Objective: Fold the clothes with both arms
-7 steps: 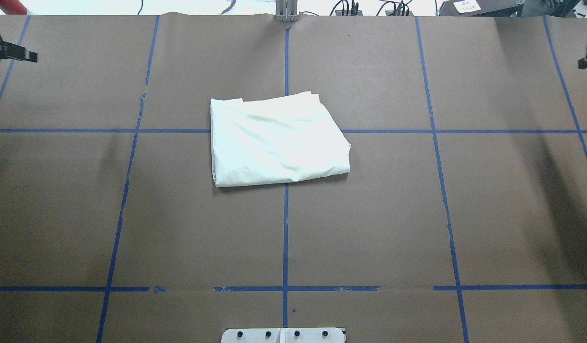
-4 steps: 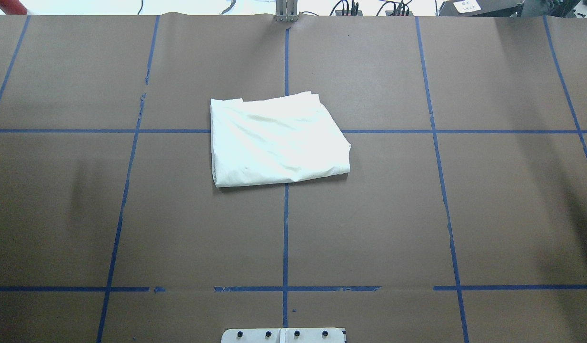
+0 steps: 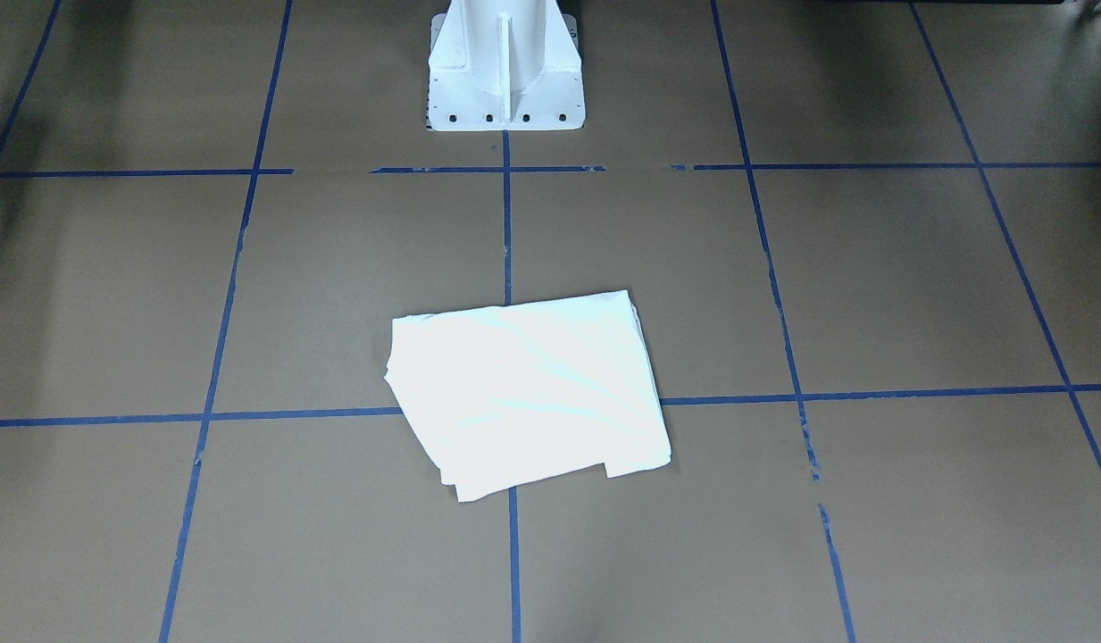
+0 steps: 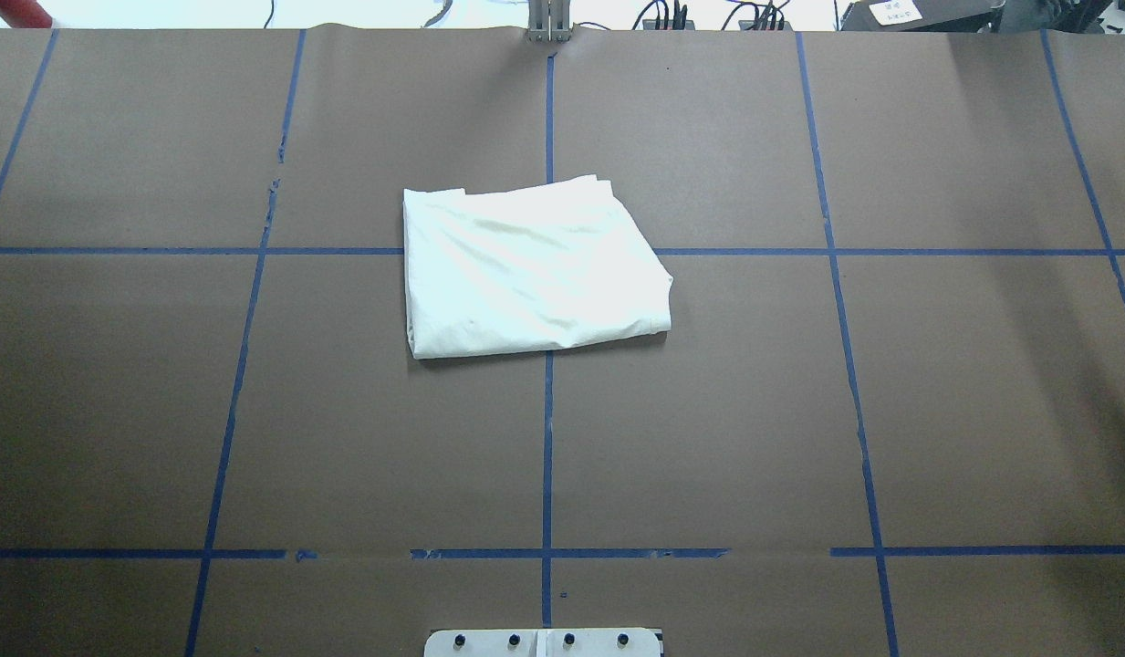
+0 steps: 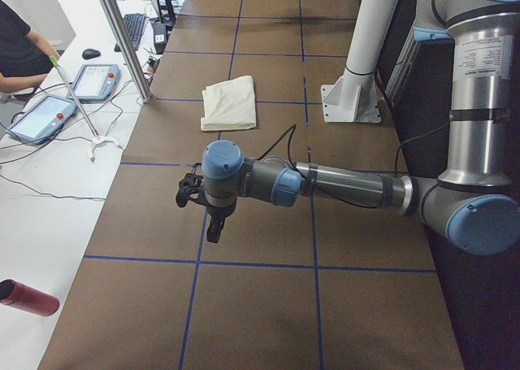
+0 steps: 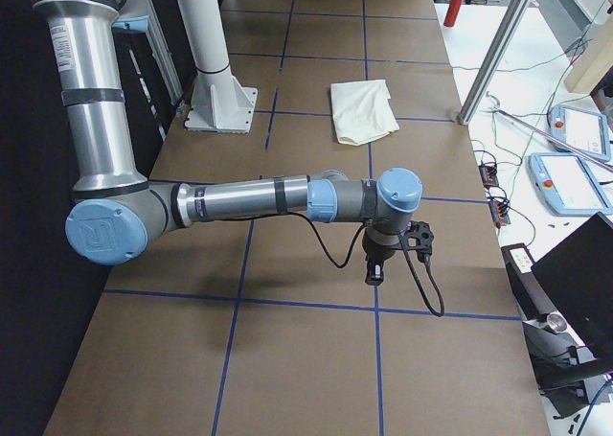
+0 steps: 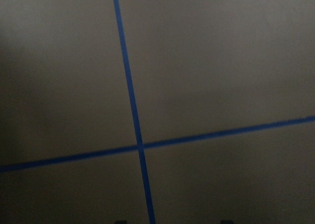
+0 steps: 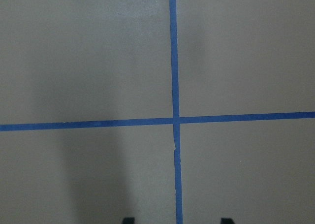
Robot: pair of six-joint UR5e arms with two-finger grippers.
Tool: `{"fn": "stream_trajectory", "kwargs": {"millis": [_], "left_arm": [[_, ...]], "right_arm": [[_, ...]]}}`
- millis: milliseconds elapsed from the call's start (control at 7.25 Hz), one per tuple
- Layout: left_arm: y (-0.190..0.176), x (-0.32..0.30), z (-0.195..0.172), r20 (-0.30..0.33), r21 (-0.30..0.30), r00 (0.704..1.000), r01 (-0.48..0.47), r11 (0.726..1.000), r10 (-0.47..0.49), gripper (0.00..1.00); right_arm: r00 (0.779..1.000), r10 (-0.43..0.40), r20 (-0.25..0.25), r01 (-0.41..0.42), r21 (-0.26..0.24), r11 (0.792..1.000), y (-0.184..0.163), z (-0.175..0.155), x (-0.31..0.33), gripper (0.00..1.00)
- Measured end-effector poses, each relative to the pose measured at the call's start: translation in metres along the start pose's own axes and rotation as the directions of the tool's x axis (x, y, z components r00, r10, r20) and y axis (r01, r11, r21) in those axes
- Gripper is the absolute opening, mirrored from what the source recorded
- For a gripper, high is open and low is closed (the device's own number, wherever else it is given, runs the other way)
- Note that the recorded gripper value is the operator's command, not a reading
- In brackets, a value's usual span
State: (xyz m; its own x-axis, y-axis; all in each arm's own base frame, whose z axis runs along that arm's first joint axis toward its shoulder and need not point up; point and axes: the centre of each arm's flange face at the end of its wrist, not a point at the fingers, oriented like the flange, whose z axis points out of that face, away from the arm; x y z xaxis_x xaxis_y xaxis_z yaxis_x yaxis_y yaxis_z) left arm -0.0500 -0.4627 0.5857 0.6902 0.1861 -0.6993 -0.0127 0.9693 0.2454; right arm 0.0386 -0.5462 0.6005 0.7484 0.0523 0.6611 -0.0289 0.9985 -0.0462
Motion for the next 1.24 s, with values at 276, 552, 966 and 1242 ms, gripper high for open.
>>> {"fn": "stream_trajectory", "kwargs": {"millis": [276, 552, 966, 1242], "left_arm": [[0.020, -0.002, 0.003, -0.003, 0.008, 1.000, -0.006, 1.000, 0.006, 1.00], [0.021, 0.000, 0.001, -0.005, 0.015, 1.000, -0.014, 1.000, 0.014, 1.00], [0.017, 0.004, -0.002, -0.004, 0.019, 1.000, -0.021, 1.000, 0.021, 1.00], [0.008, 0.006, -0.004, -0.003, -0.001, 1.000, -0.001, 1.000, 0.001, 1.00]], "right_arm": [[1.000, 0.005, -0.003, -0.005, -0.018, 1.000, 0.007, 0.010, 0.004, 1.00], [1.000, 0.009, -0.004, -0.010, -0.031, 0.999, 0.017, 0.017, 0.011, 1.00], [1.000, -0.002, 0.012, 0.003, -0.047, 0.999, 0.044, 0.025, 0.020, 1.00], [0.999, -0.028, 0.020, 0.029, -0.024, 0.999, 0.070, 0.013, 0.011, 1.00]]}}
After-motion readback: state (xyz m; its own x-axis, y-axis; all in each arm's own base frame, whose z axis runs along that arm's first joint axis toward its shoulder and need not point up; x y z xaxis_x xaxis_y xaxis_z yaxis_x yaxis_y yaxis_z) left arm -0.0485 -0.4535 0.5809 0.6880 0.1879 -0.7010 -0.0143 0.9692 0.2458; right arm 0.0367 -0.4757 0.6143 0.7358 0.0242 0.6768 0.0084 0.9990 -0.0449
